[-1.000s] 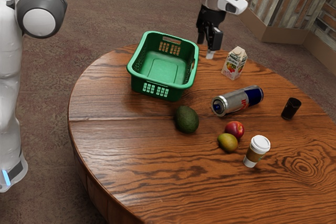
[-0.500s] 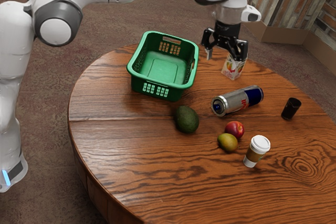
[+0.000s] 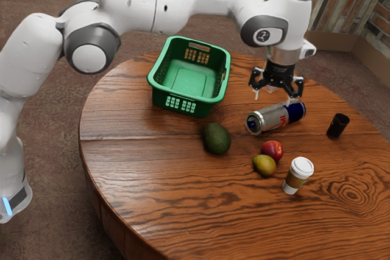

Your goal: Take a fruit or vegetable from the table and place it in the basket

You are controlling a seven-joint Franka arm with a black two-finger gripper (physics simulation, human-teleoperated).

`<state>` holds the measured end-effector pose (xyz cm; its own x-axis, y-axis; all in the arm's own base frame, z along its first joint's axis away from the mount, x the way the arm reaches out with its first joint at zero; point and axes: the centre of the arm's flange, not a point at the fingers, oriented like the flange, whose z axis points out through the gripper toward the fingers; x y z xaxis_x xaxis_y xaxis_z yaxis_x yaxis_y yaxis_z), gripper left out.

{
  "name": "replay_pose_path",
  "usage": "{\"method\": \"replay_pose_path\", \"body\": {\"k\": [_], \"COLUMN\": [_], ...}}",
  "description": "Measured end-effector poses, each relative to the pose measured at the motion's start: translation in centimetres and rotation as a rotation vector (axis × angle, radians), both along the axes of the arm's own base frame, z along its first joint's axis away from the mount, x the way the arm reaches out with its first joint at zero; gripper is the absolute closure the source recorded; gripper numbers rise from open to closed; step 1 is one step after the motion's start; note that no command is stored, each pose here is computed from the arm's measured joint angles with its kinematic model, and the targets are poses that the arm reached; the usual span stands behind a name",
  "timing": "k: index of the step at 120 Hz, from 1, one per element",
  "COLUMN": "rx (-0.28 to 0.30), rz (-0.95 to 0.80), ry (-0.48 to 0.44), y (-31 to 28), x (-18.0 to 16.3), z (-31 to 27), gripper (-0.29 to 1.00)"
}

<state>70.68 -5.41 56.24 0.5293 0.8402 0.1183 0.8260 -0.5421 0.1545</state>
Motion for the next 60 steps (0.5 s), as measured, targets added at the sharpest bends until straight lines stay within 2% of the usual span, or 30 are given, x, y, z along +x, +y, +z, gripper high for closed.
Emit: {"method": "replay_pose_path", "body": {"k": [35,60], "rx": [-0.059,-0.077], "rz": [0.163,0.231], "ry": [0.010,0.034], "y": [-2.8,-5.3], "x": [0.9,1.9], "z": [-2.6,-6.3], "gripper": [0.00,0.00]}}
